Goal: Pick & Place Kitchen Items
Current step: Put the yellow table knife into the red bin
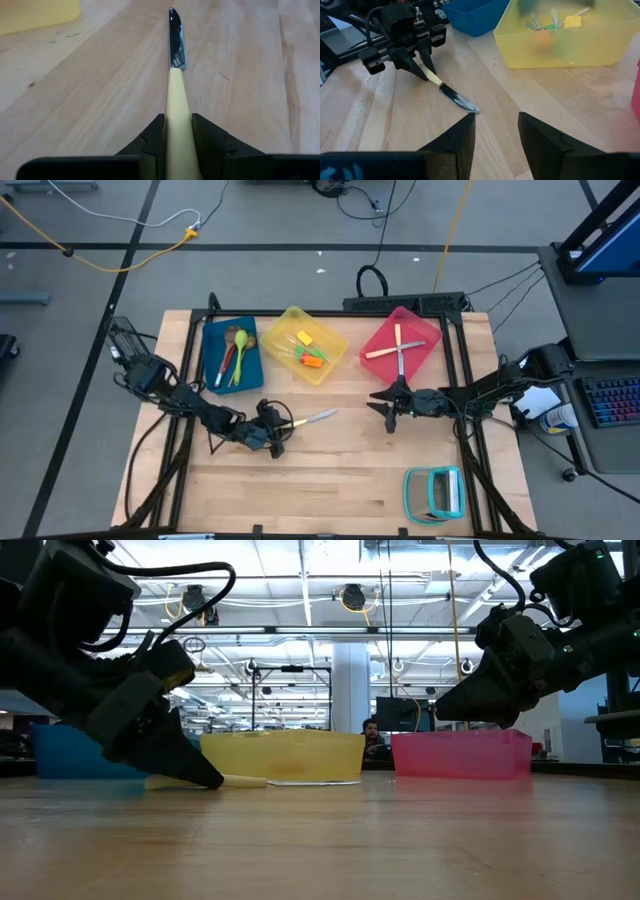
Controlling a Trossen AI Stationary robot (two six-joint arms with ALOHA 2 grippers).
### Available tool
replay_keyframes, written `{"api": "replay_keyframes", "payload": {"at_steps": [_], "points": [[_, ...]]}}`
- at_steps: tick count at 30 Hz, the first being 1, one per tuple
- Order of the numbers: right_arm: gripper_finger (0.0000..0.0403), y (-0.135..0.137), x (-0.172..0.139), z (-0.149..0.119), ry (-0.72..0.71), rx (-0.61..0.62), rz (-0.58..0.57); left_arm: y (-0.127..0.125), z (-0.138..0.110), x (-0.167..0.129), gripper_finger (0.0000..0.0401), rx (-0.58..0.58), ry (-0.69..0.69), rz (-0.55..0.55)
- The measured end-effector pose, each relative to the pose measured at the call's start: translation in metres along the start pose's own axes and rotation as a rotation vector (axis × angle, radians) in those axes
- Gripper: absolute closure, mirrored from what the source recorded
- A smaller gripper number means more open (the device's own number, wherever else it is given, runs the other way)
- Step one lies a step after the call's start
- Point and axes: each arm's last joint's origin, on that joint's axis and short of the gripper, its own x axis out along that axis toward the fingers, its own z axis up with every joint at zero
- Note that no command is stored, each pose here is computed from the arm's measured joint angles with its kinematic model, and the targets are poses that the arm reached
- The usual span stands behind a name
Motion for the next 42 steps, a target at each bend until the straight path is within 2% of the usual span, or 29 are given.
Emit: {"api": "replay_keyframes", "payload": {"at_steps": [4, 11, 19, 25, 28, 31, 42], "points": [[0.0261, 0.000, 0.000, 0.000, 0.000, 0.000, 0.000, -0.002, 0.000, -0.001, 0.0320, -0.029, -0.028, 0.002], [0.0261, 0.000, 0.000, 0.000, 0.000, 0.000, 0.000, -0.007, 0.004, -0.002, 0.0312, -0.015, -0.091, -0.020], [0.0261, 0.000, 0.000, 0.000, 0.000, 0.000, 0.000, -0.009, 0.008, -0.004, 0.0310, -0.110, -0.127, -0.029], [0.0261, 0.000, 0.000, 0.000, 0.001, 0.000, 0.000, -0.017, 0.023, -0.019, 0.0310, -0.145, -0.203, -0.074], [0.0261, 0.000, 0.000, 0.000, 0.001, 0.000, 0.000, -0.020, 0.032, -0.033, 0.0309, -0.124, -0.249, -0.074], [0.0261, 0.000, 0.000, 0.000, 0.001, -0.001, 0.000, -0.018, 0.039, -0.047, 0.0309, -0.106, -0.272, -0.034], [0.0261, 0.000, 0.000, 0.000, 0.001, -0.001, 0.000, 0.007, 0.062, -0.093, 0.0309, -0.179, -0.357, 0.126]]}}
